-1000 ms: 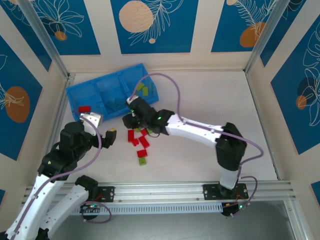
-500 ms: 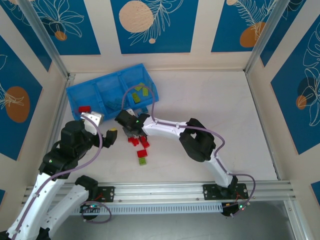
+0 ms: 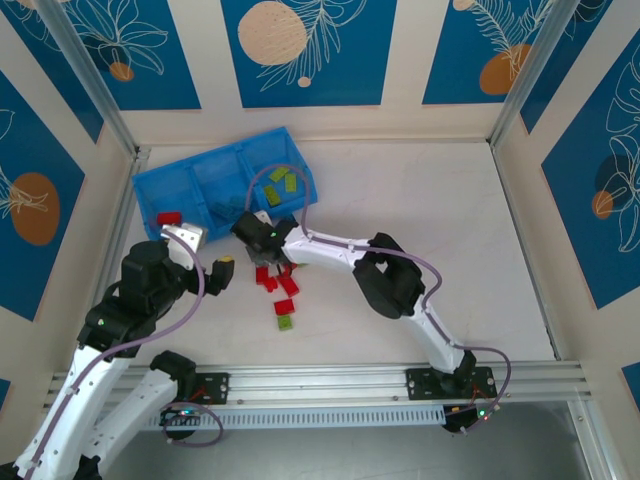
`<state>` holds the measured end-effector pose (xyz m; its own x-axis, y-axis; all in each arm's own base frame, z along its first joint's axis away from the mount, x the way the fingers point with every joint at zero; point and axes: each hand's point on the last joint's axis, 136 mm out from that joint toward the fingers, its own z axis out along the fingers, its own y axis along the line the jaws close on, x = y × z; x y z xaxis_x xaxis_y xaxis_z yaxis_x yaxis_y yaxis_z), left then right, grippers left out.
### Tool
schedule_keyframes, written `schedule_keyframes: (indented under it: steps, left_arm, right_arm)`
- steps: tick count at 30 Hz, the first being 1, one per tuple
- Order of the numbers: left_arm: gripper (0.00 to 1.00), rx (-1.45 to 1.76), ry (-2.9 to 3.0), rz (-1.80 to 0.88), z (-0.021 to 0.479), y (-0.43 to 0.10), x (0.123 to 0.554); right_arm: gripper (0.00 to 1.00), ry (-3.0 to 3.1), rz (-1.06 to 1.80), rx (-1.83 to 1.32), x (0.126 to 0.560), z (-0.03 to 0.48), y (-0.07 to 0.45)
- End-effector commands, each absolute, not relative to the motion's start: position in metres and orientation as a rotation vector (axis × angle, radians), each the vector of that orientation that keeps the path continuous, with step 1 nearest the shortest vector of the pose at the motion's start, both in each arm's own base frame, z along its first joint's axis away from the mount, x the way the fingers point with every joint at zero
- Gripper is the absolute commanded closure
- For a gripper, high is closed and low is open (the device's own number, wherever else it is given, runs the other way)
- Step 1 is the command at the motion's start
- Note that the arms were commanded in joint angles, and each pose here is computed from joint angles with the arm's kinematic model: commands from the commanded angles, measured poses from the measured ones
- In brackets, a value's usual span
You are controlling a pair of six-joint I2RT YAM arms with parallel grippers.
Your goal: Sort the legos into containers by color
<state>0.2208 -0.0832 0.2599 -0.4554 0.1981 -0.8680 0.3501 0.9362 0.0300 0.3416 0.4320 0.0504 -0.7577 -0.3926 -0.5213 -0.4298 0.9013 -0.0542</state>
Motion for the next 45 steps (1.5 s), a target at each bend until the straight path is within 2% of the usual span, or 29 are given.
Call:
schedule_keyframes:
  steps: [1, 5, 13, 21, 26, 29, 33, 39, 42, 45]
  left_arm:
    - [0.0, 0.384, 2.047, -0.195, 0.262, -0.083, 0.222]
    - [0.0, 0.383, 2.047, -0.191, 0.262, -0.083, 0.223]
    - [0.0, 0.379, 2.048, -0.186, 0.262, -0.082, 0.223]
    - [0.0, 0.378, 2.048, -0.186, 0.262, -0.081, 0.223]
    - [0.0, 0.379, 2.048, -0.188, 0.262, -0.081, 0.223]
    - [0.0, 0.377, 2.046, -0.186, 0.262, -0.081, 0.222]
    - [0.0, 0.374, 2.046, -0.182, 0.262, -0.08, 0.223]
    - [0.0, 0.365, 2.051, -0.16, 0.26, -0.077, 0.223]
    - [0.0, 0.36, 2.052, -0.149, 0.26, -0.075, 0.224]
    - [0.0, 0.35, 2.056, -0.143, 0.259, -0.074, 0.225]
  right_arm:
    - [0.56, 2.572, 0.056, -0.577, 0.345, 0.035, 0.43]
    - [0.59, 2.588, -0.007, -0.567, 0.352, 0.026, 0.422]
    - [0.74, 2.576, -0.004, -0.58, 0.354, 0.043, 0.415]
    - [0.87, 2.464, 0.448, -0.619, 0.332, 0.122, 0.442]
    - [0.88, 2.345, 0.569, -0.585, 0.331, 0.177, 0.439]
    - [0.88, 2.242, 0.523, -0.552, 0.35, 0.202, 0.43]
    - [0.88, 2.109, 0.403, -0.497, 0.409, 0.223, 0.419]
    - [0.88, 2.123, 0.372, -0.455, 0.495, 0.197, 0.421]
    - [0.88, 2.204, 0.344, -0.467, 0.502, 0.186, 0.42]
    - [0.82, 2.214, 0.341, -0.516, 0.478, 0.196, 0.427]
